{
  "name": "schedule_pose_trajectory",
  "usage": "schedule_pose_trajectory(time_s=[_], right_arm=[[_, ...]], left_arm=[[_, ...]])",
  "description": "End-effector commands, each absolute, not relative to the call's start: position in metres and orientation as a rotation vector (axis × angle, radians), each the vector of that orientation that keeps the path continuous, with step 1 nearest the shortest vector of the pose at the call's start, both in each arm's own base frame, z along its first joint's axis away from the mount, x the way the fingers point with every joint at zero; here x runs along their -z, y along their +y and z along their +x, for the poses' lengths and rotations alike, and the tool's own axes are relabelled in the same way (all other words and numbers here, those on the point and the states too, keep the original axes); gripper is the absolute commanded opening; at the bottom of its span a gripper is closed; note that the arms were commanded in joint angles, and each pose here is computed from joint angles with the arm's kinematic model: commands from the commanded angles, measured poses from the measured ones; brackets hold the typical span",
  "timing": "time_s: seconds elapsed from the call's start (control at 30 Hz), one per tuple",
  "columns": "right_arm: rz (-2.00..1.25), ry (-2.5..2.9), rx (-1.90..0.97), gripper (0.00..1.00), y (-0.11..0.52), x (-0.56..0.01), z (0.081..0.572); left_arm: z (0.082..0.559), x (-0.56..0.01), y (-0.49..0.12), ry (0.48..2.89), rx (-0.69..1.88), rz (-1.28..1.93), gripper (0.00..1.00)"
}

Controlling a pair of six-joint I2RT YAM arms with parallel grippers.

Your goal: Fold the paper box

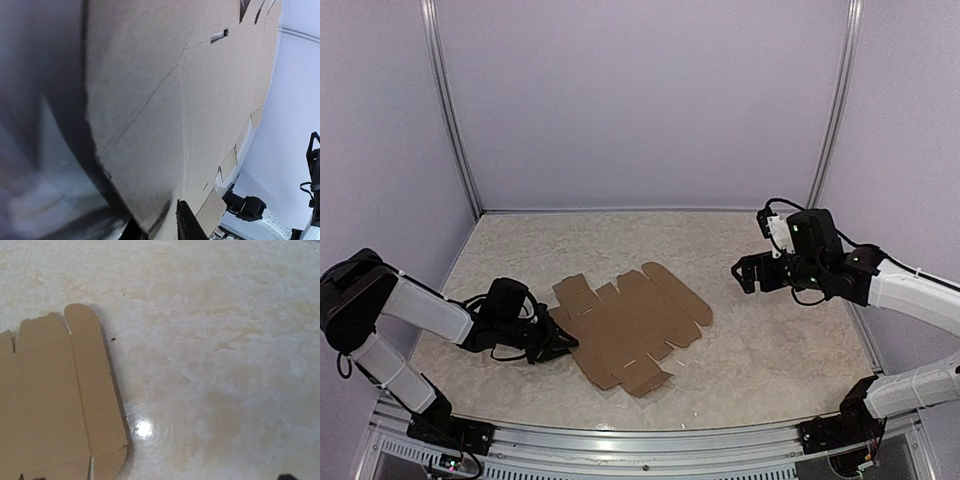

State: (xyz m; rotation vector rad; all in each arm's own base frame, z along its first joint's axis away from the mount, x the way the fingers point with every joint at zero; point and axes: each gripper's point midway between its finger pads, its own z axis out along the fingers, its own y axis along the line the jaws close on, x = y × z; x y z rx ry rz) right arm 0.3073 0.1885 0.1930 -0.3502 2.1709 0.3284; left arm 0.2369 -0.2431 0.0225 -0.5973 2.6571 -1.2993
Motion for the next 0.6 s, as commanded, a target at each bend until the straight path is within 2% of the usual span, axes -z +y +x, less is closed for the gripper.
schedule_pose_trajectory(time_s=[0.0,0.17,0.57], right_arm=[[-0.354,2.153,-0.346,1.0,0.194,-0.198,0.307],[-0.359,2.143,-0.37,1.0,0.197,-0.202,0.307],[-0.44,2.131,-0.4,1.0,0.208,-0.214,0.305]], left_arm=[[0.236,-0.019,-0.242,2.666,1.284,-0.57,0.14],[0.239,-0.026,-0.246,2.68,1.244,-0.468,0.0],[0.269,-0.085,-0.253,2.735,0.913,-0.015,0.0]])
